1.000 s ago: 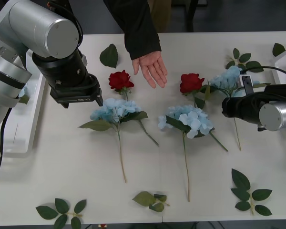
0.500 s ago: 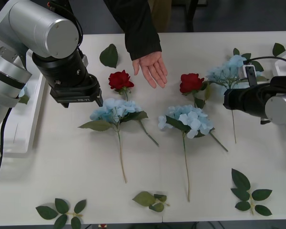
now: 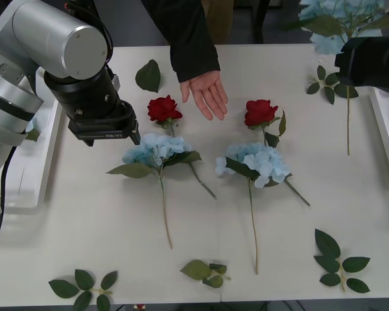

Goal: Place the red flowers into the right box and the blue flowers into the left box. If a person shows an open palm, hand one flower to the person first, then continue sorting.

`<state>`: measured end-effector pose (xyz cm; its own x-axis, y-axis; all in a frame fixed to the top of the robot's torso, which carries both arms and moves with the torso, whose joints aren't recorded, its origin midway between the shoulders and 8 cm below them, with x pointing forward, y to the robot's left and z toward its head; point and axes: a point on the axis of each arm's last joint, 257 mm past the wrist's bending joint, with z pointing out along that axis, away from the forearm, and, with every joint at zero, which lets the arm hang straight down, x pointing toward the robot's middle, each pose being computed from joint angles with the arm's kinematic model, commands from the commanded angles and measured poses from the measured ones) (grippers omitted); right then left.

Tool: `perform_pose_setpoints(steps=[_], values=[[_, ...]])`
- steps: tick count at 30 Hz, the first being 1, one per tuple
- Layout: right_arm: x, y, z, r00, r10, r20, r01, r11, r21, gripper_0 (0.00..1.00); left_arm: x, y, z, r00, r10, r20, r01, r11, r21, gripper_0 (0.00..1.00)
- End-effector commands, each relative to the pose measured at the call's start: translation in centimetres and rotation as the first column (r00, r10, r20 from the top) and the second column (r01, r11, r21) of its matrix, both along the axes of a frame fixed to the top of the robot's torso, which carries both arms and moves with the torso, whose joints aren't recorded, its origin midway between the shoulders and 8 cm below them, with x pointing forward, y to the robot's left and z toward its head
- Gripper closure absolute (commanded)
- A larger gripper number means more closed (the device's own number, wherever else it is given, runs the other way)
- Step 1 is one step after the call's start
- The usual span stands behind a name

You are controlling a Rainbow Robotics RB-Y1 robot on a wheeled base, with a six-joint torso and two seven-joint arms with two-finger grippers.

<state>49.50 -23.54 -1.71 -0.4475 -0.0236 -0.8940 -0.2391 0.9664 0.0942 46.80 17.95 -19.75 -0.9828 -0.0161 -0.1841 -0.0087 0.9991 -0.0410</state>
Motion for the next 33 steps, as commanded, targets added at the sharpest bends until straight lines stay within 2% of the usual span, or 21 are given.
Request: perform_pose_setpoints(steps=[1, 7, 11, 15, 33], values=[[-1.3, 7.3, 6.0, 0.984, 0.051, 0.171, -0.045, 0.998, -0.04, 1.0, 0.7, -1.3, 2.0, 0.995, -0.089, 0.052, 0.088, 0.996, 0.019, 0.0], [1.1, 14.6, 8.8, 0.942, 0.031, 0.333, 0.0, 0.996, -0.091, 1.0, 0.7, -1.3, 2.0, 0.995, -0.09, 0.053, 0.089, 0.996, 0.02, 0.0], [3.8, 18.9, 10.2, 0.889, 0.063, 0.454, -0.042, 0.998, -0.056, 1.0, 0.7, -1.3, 2.0, 0.995, -0.09, 0.053, 0.089, 0.996, 0.021, 0.0], [5.9, 21.3, 10.3, 0.851, 0.09, 0.518, -0.083, 0.996, -0.038, 1.0, 0.7, -1.2, 1.9, 0.995, -0.088, 0.052, 0.087, 0.996, 0.023, 0.0], [6.0, 22.8, 10.0, 0.838, 0.104, 0.536, -0.097, 0.994, -0.041, 1.0, 0.8, -1.2, 2.0, 0.994, -0.093, 0.055, 0.091, 0.995, 0.026, 0.0]])
